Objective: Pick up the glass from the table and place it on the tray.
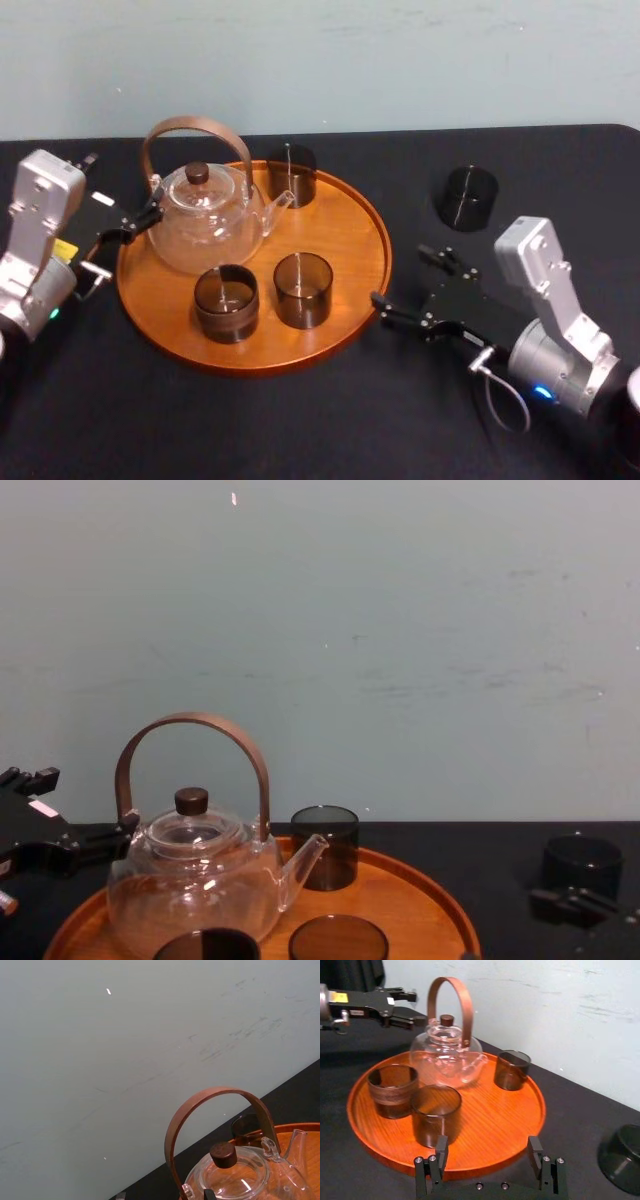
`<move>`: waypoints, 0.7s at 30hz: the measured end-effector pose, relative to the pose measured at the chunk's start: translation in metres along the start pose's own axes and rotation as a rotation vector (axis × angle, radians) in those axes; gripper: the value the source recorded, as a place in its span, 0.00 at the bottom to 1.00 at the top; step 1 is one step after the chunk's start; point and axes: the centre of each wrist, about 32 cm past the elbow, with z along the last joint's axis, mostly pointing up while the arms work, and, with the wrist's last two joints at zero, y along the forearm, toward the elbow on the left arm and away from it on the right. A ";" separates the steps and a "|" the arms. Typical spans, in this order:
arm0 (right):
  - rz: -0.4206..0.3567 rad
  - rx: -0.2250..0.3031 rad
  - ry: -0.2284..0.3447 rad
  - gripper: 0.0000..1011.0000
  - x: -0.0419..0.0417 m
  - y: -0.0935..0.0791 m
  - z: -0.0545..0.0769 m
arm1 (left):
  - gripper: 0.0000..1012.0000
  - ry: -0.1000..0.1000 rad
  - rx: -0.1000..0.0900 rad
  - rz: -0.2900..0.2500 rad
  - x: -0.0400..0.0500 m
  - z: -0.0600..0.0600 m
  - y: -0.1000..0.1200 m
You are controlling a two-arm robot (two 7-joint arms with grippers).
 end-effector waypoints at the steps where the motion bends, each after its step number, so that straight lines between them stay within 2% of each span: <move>1: -0.006 0.000 0.000 0.99 0.0008 -0.001 0.000 | 1.00 0.000 0.000 0.000 0.0000 0.000 0.000; 8: -0.066 -0.008 0.012 0.99 0.0111 -0.010 -0.005 | 1.00 0.000 0.000 0.000 0.0000 0.000 0.000; 21: -0.207 -0.023 0.090 0.99 0.0431 -0.025 -0.019 | 1.00 0.000 0.000 0.000 0.0000 0.000 0.000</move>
